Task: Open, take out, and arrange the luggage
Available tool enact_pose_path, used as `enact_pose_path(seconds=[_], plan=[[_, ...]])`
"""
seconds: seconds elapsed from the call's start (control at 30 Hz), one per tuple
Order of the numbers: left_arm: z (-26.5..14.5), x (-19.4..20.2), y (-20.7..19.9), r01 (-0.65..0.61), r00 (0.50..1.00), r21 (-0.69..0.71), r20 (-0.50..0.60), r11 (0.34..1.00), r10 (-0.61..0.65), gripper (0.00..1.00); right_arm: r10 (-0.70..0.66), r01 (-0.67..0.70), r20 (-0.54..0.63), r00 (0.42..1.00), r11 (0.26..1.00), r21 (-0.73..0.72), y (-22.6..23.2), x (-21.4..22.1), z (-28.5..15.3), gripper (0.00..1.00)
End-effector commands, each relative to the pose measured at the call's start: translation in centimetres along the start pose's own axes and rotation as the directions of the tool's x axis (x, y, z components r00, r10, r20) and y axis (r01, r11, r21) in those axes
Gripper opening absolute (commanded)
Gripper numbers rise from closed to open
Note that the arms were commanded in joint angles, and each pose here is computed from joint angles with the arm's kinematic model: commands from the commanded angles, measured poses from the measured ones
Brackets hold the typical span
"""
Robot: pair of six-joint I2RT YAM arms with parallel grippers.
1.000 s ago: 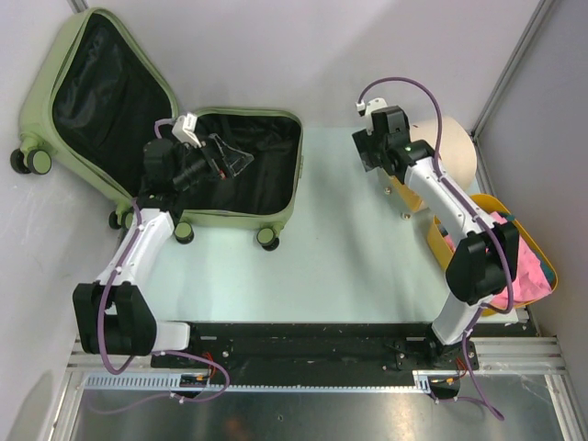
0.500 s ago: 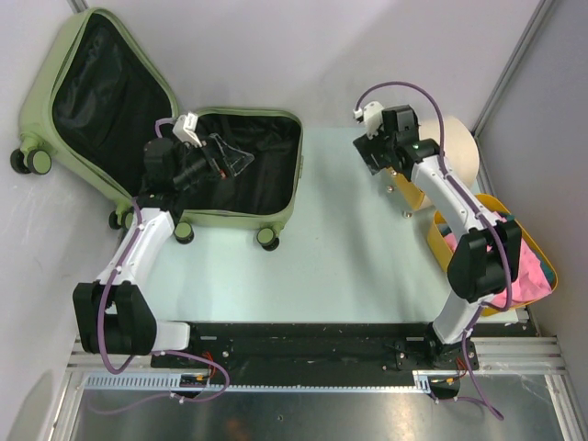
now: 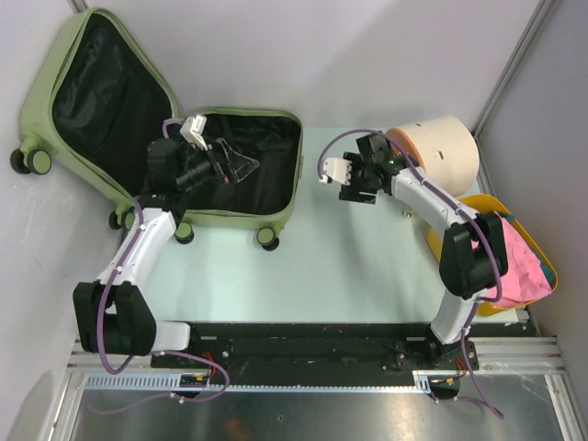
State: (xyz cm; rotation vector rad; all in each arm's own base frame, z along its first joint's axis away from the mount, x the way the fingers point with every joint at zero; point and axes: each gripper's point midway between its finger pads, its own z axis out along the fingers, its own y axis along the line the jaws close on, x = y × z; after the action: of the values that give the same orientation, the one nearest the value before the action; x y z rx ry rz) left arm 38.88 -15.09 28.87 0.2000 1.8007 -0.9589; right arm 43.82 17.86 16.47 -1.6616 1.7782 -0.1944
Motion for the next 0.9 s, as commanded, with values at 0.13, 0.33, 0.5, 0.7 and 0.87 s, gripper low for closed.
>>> enact_pose_path(seconds=[0.13,0.33,0.5,0.7,0.87], plan=[[-0.1,-1.2,-1.7,-0.056,0.998,0.061,0.005,0.997,0.056,0.99,-0.416,0.415,-0.114,0.902,0.909,-0.034,-3.8,7.1,3.1,0.81],[0.1,-0.9,-1.3,-0.048,0.999,0.054,-0.003,0.997,0.049,0.99,-0.429,0.438,-0.195,0.882,0.899,0.002,-6.9,11.6,5.2,0.80],[0.4,-0.7,-0.8,-0.042,0.999,0.047,-0.012,0.998,0.043,0.99,-0.367,0.391,-0.261,0.893,0.919,0.048,-9.4,13.4,6.3,0.80],[1.0,-0.6,-0.4,-0.042,0.999,0.051,-0.024,0.998,0.044,0.99,-0.297,0.336,-0.308,0.904,0.938,0.085,-11.4,15.8,7.4,0.80],[1.2,-0.6,-0.1,-0.057,0.998,0.050,-0.031,0.997,0.058,1.00,-0.289,0.333,-0.321,0.902,0.938,0.092,-12.3,17.4,7.2,0.80]])
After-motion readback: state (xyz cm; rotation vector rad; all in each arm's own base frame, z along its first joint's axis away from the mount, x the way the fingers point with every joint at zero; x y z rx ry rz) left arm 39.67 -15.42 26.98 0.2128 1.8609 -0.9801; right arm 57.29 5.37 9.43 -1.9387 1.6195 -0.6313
